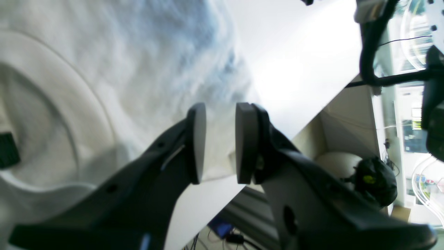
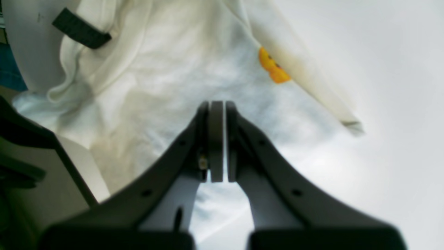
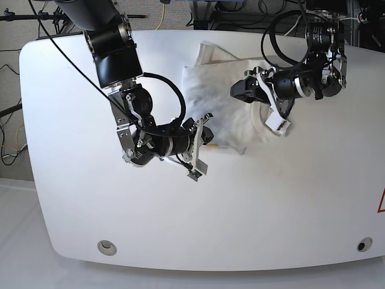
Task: Fold the T-shirt properly
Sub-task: 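Hold the shirt with both grippers and stretch it flat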
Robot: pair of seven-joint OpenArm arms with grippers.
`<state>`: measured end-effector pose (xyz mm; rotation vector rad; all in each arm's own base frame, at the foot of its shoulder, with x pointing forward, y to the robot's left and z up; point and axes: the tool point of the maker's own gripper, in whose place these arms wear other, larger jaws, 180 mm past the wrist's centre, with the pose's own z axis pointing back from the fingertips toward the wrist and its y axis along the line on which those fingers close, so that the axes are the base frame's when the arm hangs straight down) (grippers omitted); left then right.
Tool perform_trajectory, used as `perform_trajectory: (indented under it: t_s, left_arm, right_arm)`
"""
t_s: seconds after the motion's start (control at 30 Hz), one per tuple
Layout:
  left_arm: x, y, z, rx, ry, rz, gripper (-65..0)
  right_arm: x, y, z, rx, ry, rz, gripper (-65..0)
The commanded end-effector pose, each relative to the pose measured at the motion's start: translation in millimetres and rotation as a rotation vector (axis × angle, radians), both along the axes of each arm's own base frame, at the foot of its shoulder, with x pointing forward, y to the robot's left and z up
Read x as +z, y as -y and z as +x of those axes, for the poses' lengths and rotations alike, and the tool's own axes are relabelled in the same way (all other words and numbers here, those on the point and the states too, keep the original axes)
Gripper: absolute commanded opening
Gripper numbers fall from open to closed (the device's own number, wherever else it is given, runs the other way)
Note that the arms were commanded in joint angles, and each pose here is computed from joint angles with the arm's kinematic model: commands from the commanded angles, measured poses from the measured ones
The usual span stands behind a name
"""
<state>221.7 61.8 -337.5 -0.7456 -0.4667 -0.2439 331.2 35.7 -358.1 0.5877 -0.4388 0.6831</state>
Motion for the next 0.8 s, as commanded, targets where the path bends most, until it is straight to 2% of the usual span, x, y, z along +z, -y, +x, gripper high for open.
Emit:
perform_trajectory:
  t_s: [0.0, 0.27, 0.77]
  left_arm:
    - [3, -7, 0, -0.002, 0.015, 0.013, -52.4]
    - [-11, -26, -11, -0.002, -0.028, 0.083, -52.4]
    - [-41, -69, -7, 0.033, -0.017, 0.368, -52.7]
  right_arm:
    - [19, -6, 12, 0.003, 0.053, 0.039, -64.5]
    - [19, -6, 11, 0.003, 0.052, 0.039, -64.5]
    - [20, -7, 11, 0.004, 0.053, 0.043, -64.5]
